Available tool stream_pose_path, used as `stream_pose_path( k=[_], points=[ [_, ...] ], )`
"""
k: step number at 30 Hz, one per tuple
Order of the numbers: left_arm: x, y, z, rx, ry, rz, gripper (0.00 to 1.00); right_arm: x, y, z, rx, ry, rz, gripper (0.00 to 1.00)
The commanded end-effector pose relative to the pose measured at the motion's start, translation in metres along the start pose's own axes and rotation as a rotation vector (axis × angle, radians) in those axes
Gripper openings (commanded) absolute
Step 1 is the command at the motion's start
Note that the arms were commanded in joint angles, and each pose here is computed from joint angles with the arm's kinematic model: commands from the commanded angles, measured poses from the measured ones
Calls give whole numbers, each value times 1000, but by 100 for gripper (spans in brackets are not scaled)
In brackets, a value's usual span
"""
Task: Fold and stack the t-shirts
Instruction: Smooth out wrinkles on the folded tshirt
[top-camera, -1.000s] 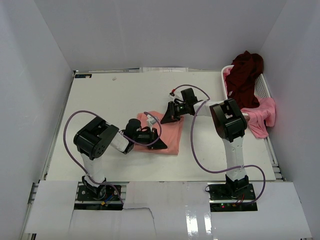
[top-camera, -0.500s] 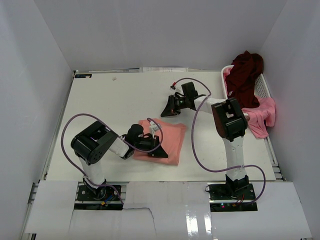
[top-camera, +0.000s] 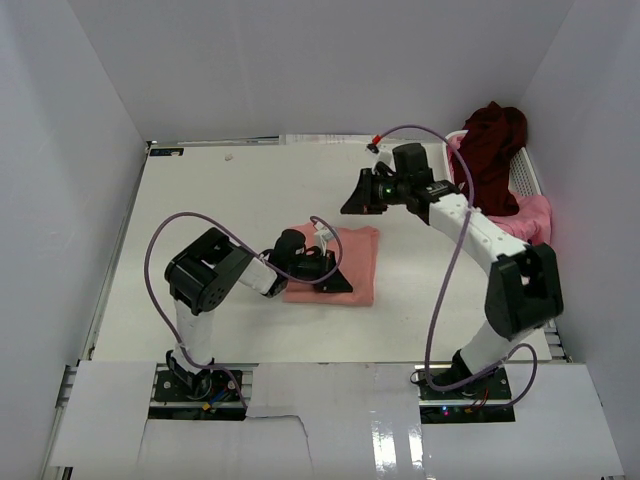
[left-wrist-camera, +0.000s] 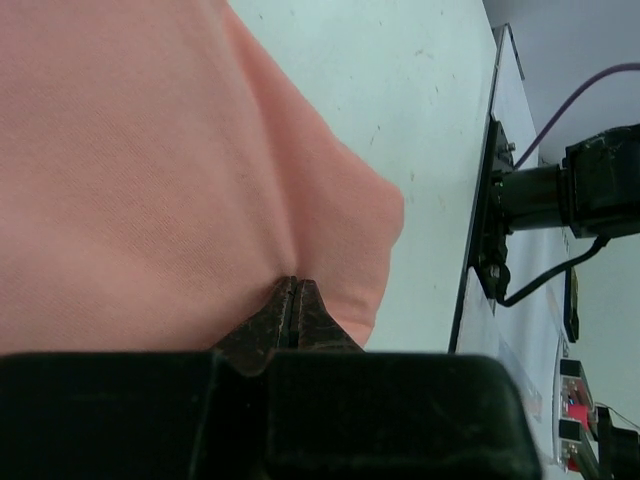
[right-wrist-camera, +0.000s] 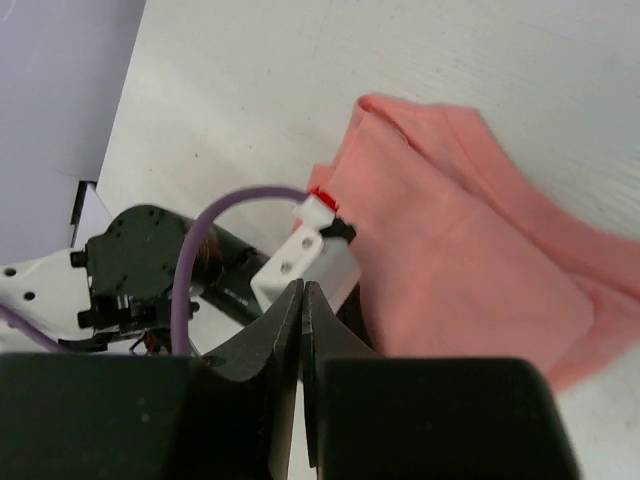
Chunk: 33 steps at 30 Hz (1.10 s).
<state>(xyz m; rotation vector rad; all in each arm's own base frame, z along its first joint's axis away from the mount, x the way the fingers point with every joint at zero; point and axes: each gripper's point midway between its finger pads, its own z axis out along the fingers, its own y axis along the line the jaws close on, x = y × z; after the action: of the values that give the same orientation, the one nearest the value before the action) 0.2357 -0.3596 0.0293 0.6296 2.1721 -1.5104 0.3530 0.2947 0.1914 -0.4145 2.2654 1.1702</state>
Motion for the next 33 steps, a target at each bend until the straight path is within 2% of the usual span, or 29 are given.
stream_pose_path(
  k=[1,5,6,8,10,14,19,26,33],
  points=[
    [-4,37,0,-143,-26,-22,0,14,-16,-35,181,-34,-20,8],
    [-35,23,-2,-142,-72,-2,0,32,-9,-57,202,-22,-29,8],
    [-54,10,-5,-134,-113,26,0,39,-11,-58,208,-3,-17,8],
    [-69,-2,-12,-143,-145,39,0,48,-10,-61,202,15,-8,8],
    [-93,-24,-25,-151,-195,65,0,60,-12,-61,195,40,6,8],
    [-110,-41,-47,-235,-232,55,0,87,-14,-52,139,141,56,8],
    [-88,-41,-66,-287,-210,14,0,116,-25,-38,100,222,107,8],
    [-20,-17,-83,-345,-141,-77,0,145,-33,-23,52,301,176,8],
    [6,-1,-88,-379,-116,-113,0,170,-40,-20,45,352,218,8]
  ],
)
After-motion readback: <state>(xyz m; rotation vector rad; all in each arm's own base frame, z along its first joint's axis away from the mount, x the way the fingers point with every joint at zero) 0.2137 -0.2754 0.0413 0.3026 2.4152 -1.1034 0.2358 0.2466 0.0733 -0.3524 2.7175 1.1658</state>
